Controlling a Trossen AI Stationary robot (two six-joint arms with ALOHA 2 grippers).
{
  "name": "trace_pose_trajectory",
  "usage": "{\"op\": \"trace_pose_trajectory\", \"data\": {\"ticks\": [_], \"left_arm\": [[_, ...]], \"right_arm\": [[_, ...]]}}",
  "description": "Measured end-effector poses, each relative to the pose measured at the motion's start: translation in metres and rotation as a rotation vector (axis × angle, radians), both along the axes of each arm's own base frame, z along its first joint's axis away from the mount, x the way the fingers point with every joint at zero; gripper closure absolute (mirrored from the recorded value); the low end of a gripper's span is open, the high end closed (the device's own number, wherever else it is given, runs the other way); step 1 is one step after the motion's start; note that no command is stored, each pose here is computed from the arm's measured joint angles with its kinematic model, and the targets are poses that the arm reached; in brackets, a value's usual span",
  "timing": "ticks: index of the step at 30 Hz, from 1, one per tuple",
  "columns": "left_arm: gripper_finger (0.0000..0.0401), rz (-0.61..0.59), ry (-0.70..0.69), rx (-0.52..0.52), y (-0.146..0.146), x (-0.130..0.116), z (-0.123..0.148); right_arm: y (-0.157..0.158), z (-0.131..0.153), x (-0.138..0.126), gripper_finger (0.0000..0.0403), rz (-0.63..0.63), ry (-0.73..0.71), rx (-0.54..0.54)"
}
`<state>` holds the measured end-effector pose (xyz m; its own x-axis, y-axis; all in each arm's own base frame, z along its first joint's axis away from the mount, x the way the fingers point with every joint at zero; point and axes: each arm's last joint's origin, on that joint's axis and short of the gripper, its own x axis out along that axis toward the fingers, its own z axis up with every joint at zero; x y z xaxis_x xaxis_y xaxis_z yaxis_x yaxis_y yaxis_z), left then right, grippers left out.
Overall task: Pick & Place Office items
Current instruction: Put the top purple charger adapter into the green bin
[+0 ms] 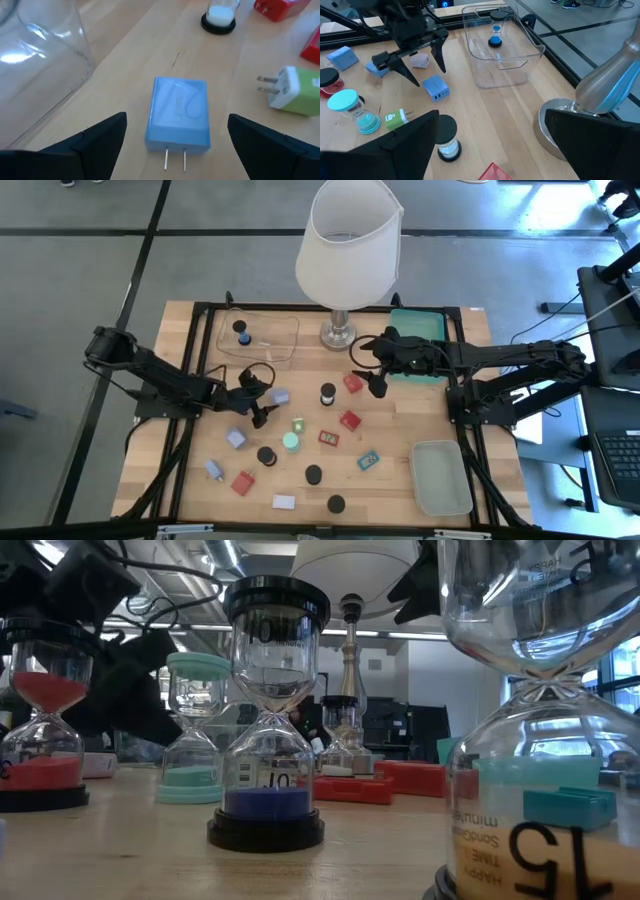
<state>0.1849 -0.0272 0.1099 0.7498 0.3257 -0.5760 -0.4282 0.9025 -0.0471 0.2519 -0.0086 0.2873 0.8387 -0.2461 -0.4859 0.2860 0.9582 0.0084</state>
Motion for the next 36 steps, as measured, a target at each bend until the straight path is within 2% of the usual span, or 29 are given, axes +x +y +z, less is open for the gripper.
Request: {"op": "trace_pose_trajectory", "data": {"ticks": [12, 15, 22, 28, 31, 36], "left_arm": [[0.0067, 0.002, 0.034, 0.003, -0.002, 0.008, -0.02], [0.0094, 0.01, 0.043, -0.004, -0.002, 0.007, -0.021], [0.0194, 0.017, 0.022, -0.014, -0.002, 0.008, -0.02], [0.0195, 0.043, -0.07, -0.015, -0.003, 0.015, -0.013], [0.0195, 0.07, -0.096, 0.037, -0.004, 0.02, -0.007], [0.0195, 0.065, -0.11, 0.222, -0.01, 0.034, 0.009]], "right_arm": [[0.0, 0.0, 0.0, 0.0037, -0.001, 0.0, 0.0], [0.0, 0.0, 0.0, 0.0037, -0.001, 0.0, 0.0], [0.0, 0.0, 0.0, 0.0037, -0.001, 0.0, -0.001], [0.0, 0.0, 0.0, 0.0037, -0.002, 0.0, -0.001], [0.0, 0.0, 0.0, 0.0037, -0.002, 0.0, -0.001], [0.0, 0.0, 0.0, 0.0037, -0.002, 0.0, -0.001]]}}
